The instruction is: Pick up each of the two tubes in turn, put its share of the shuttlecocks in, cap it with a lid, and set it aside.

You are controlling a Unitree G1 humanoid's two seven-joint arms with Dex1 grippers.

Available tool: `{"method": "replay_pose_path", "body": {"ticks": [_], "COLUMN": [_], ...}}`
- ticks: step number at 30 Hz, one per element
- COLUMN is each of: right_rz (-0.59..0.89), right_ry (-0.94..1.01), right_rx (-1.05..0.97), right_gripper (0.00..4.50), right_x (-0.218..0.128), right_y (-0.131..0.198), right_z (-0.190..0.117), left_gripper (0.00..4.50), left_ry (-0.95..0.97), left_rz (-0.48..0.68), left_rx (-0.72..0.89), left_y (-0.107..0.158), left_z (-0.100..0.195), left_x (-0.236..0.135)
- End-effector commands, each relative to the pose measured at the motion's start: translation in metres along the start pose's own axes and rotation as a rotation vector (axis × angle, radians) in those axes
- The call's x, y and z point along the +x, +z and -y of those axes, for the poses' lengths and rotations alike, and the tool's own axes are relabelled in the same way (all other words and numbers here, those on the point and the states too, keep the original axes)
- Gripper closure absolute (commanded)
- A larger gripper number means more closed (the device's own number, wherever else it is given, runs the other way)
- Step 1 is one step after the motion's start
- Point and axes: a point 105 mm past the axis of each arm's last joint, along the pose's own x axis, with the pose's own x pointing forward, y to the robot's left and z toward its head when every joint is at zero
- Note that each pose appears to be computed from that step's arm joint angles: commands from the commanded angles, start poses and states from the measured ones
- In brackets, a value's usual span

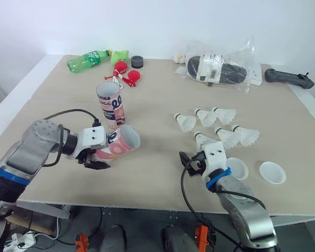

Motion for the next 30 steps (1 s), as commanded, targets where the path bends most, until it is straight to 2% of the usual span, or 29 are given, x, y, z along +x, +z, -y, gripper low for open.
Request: {"method": "replay_pose_path", "body": {"ticks": [1,4,8,9,10,11,13,16,17,18,19,20,24,30], "right_rz": [0.048,0.056,0.058,0.059,0.06,0.06,0.063,0.068,0.068,0.069,0.071,0.073,0.101,0.223], "right_ry": [-0.088,-0.145,-0.138,-0.136,-0.135,-0.138,-0.15,-0.16,-0.161,-0.162,-0.163,-0.165,-0.132,0.185], "right_rx": [0.01,0.028,0.026,0.026,0.026,0.029,0.036,0.04,0.041,0.042,0.043,0.043,0.049,0.012], "right_gripper": [0.0,0.0,0.0,0.39,0.49,0.98,1.32,2.67,2.98,3.65,3.83,4.38,4.38,4.38], "right_x": [0.009,0.015,0.019,0.02,0.02,0.02,0.02,0.02,0.02,0.02,0.02,0.02,0.014,-0.021], "right_y": [0.009,0.009,0.007,0.007,0.007,0.006,0.006,0.006,0.006,0.006,0.006,0.007,0.015,0.061], "right_z": [0.014,0.025,0.023,0.022,0.022,0.022,0.023,0.024,0.024,0.024,0.024,0.024,0.02,-0.018], "left_gripper": [1.13,1.13,1.13,1.2,1.2,1.2,1.2,1.2,1.2,1.2,1.2,1.2,1.2,1.2], "left_ry": [-0.001,-0.014,-0.011,-0.01,-0.01,-0.011,-0.013,-0.015,-0.015,-0.014,-0.014,-0.014,-0.019,-0.033], "left_rz": [-0.001,-0.014,-0.012,-0.011,-0.01,-0.012,-0.013,-0.009,-0.009,-0.009,-0.009,-0.009,-0.002,0.005], "left_rx": [0.031,0.037,0.038,0.037,0.037,0.037,0.039,0.04,0.04,0.041,0.042,0.043,0.044,0.041], "left_y": [0.004,0.002,0.003,0.003,0.003,0.003,0.002,0.003,0.003,0.004,0.004,0.004,0.005,0.007], "left_z": [-0.001,0.001,-0.001,-0.001,-0.001,-0.001,-0.001,-0.001,-0.002,-0.002,-0.003,-0.003,-0.004,-0.003], "left_x": [-0.001,0.001,0.001,0.001,0.001,0.002,0.003,0.004,0.005,0.005,0.005,0.005,0.006,0.009]}}
